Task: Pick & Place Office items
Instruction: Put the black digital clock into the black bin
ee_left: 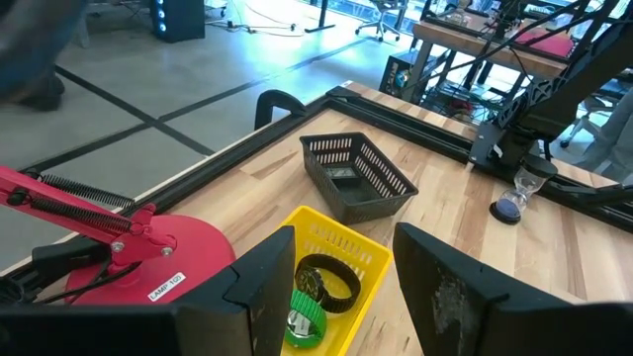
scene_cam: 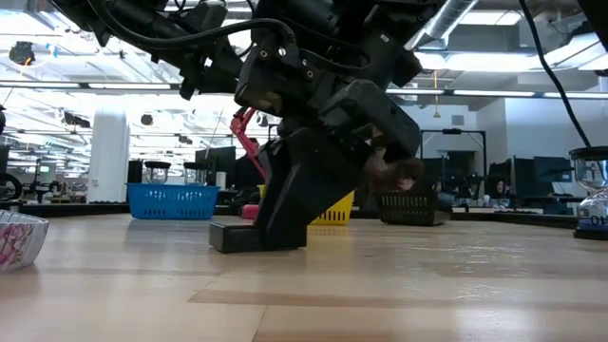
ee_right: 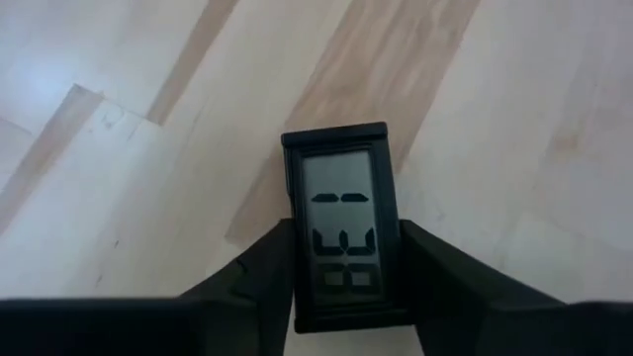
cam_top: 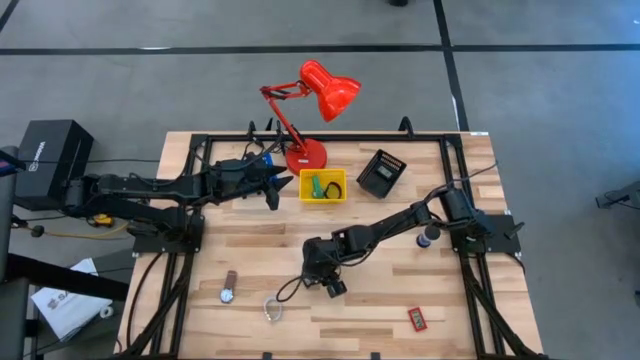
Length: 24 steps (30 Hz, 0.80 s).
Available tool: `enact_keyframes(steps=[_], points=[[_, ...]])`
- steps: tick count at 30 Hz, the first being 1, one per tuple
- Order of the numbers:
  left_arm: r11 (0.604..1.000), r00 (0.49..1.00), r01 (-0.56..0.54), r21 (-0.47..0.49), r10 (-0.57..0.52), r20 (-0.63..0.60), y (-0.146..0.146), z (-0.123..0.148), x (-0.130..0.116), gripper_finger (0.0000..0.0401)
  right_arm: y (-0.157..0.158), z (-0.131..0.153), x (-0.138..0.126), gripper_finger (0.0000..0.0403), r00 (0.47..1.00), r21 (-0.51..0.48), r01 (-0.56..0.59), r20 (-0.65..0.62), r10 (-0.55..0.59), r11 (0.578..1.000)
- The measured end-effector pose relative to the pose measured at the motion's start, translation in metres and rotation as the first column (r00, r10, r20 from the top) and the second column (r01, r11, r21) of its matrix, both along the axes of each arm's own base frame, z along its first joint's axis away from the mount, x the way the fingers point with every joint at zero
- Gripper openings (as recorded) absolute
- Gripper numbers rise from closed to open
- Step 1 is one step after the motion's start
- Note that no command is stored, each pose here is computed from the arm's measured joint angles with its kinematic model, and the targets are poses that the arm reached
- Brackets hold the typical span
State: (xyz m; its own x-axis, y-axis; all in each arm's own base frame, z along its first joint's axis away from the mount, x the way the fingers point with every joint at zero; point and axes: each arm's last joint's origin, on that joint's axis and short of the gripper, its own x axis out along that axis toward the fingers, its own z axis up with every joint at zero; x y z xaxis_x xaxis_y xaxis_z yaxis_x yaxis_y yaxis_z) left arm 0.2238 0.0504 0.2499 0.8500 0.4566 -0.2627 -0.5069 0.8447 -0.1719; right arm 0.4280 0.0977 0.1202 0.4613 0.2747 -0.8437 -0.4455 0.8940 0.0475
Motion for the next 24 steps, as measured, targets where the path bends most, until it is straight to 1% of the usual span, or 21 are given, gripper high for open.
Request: enact_keyframes(steps=[3,5,8,10,16,18,21,24], points=[[1.0,1.0,0.0,0.0,0.0,0.0,0.0,0.0,0.0,0.0167,-0.003,0.007,0.0,0.0146,0.998,-0.028,0.016,-0.058,-0.018,0.999],[1.0,1.0,0.0,0.0,0.0,0.0,0.0,0.0,0.0,0.0167,-0.005,0.012,0.001,0.0151,0.996,-0.087,0.044,-0.078,-0.051,0.995],[1.0,1.0,0.0,0.0,0.0,0.0,0.0,0.0,0.0,0.0167,-0.009,0.025,0.001,0.0161,0.988,-0.219,0.069,-0.118,-0.097,0.973],[1.0,1.0,0.001,0.003,-0.001,-0.002,0.0,0.0,0.0,0.0167,-0.01,0.035,0.001,0.0162,0.982,-0.283,0.067,-0.15,-0.114,0.957],[0.999,1.0,0.013,0.04,-0.012,-0.022,0.0,0.0,0.0,0.0167,-0.012,0.068,-0.002,0.0142,0.96,-0.388,0.051,-0.236,-0.153,0.92],[0.999,1.0,0.013,0.041,-0.012,-0.023,0.0,0.0,0.0,0.0167,-0.012,0.079,-0.003,0.0142,0.955,-0.43,0.048,-0.245,-0.167,0.902],[0.999,1.0,0.014,0.041,-0.013,-0.023,0.0,0.0,0.0,0.0167,-0.012,0.093,-0.005,0.0155,0.948,-0.507,0.048,-0.247,-0.198,0.861],[0.999,1.0,0.013,0.041,-0.012,-0.023,0.0,0.0,0.0,0.0167,-0.01,0.106,-0.007,0.0165,0.943,-0.551,0.058,-0.243,-0.227,0.832]])
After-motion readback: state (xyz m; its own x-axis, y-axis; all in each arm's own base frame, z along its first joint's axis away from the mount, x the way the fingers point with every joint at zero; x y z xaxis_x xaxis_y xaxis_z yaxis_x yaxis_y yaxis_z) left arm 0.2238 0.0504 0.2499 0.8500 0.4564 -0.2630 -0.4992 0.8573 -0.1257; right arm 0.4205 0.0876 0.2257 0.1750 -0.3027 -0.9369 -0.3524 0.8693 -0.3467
